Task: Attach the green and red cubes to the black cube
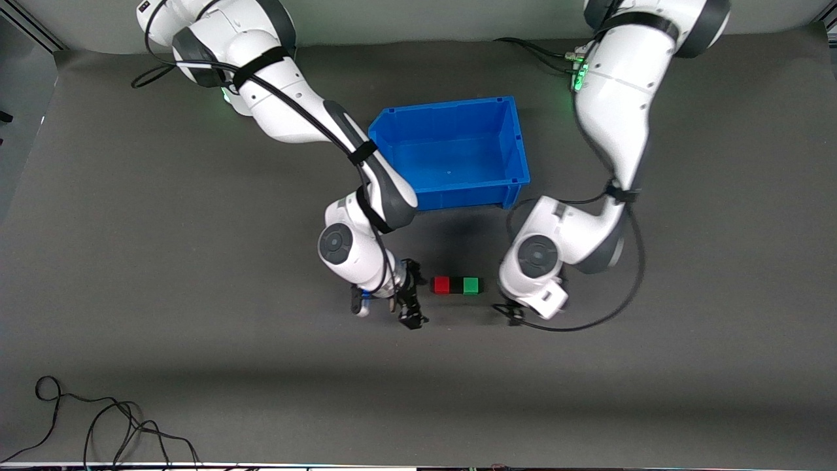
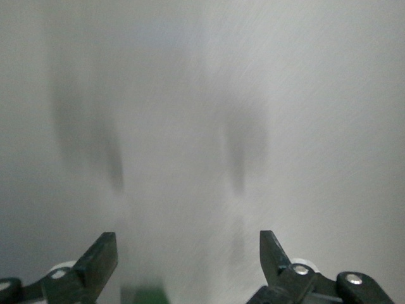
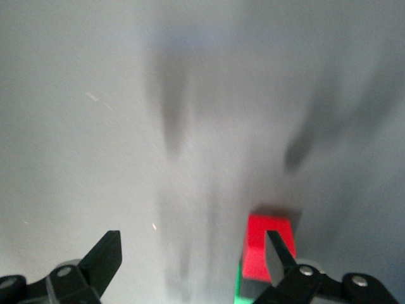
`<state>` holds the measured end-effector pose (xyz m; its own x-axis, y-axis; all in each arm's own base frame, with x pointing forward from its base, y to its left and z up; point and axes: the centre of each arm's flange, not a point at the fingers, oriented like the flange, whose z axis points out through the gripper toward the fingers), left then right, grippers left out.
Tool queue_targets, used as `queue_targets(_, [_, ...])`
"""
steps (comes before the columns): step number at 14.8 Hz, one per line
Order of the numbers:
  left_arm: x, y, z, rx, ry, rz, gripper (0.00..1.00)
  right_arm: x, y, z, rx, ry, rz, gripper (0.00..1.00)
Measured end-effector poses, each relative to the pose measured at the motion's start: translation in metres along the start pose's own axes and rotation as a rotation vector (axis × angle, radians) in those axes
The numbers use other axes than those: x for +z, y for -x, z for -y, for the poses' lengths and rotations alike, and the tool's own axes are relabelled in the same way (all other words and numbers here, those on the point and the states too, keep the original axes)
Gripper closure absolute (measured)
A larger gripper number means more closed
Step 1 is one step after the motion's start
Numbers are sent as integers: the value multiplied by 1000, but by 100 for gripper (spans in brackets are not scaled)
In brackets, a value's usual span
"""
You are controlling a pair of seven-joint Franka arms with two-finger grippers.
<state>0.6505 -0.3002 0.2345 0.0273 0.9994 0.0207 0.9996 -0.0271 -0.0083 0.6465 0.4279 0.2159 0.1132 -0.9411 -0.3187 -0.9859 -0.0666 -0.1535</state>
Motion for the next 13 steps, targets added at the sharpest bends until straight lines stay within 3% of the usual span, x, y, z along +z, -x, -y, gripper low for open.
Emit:
queue_targets(4, [-92, -114, -22, 250, -50, -5, 0, -73, -45, 29, -226, 111, -90, 0])
queue_targets(6, [-127, -162, -21, 416, -69, 6, 0, -122, -78, 40, -362, 163, -110, 0])
queue_targets(10, [-169, -221, -16, 712, -67, 25, 0, -226, -146, 41, -594, 197, -113, 0])
queue_targets(13, [-199, -257, -2, 1004, -99, 58, 0, -297, -187, 27, -728, 268, -167, 0])
